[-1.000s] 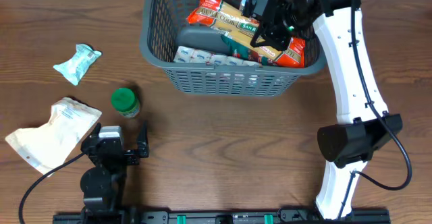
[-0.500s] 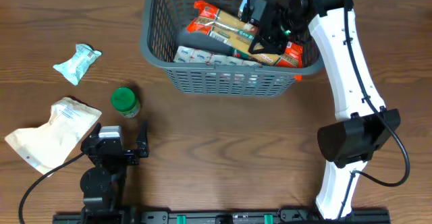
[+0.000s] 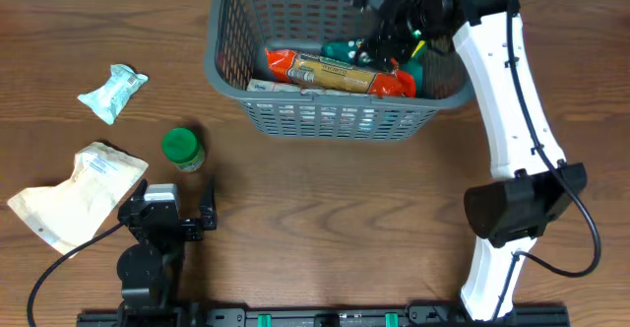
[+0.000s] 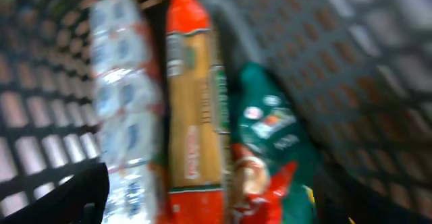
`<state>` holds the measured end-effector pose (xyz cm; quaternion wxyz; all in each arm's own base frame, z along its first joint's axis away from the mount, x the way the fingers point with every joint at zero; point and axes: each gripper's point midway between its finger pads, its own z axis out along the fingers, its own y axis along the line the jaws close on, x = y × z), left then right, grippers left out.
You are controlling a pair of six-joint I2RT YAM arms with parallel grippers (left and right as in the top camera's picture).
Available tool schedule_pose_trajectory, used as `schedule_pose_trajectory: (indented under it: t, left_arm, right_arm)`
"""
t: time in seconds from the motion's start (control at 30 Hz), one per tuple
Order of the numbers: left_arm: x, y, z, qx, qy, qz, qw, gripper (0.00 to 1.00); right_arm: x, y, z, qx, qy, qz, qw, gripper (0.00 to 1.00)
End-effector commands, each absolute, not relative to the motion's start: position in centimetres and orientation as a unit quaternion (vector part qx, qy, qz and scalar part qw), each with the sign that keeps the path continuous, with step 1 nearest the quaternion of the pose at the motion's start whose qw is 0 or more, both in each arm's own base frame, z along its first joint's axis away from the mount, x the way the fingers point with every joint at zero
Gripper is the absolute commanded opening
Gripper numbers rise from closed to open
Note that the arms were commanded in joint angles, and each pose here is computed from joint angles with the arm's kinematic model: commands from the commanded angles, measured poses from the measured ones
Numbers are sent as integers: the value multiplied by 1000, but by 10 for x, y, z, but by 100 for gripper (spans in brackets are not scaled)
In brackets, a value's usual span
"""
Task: Pack container
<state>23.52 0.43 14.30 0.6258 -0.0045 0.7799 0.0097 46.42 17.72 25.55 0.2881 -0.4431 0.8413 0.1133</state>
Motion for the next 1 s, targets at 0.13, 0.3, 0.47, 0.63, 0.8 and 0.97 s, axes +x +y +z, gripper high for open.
schedule_pose_trajectory:
  t: [0.13, 0.3, 0.47, 0.63, 0.8, 0.97]
  left_arm:
    - [235, 6, 131, -11, 787, 11, 616, 99]
    - [235, 6, 131, -11, 787, 11, 616, 99]
    - [235, 6, 131, -11, 787, 11, 616, 98]
    - [235, 6, 131, -11, 787, 11, 616, 99]
    - [235, 6, 131, -11, 787, 11, 616, 99]
    - [235, 6, 131, -11, 787, 11, 616, 99]
  right_arm:
    - [480, 81, 389, -94, 889, -32, 447, 81]
    - [444, -6, 419, 124, 878, -52, 459, 84]
    - [405, -80, 412, 216, 879, -87, 416, 83]
    - [377, -140, 397, 289, 873, -121, 373, 84]
    - [347, -193, 391, 380, 845, -137, 351, 86]
    - [338, -206, 385, 397, 845, -103, 342, 86]
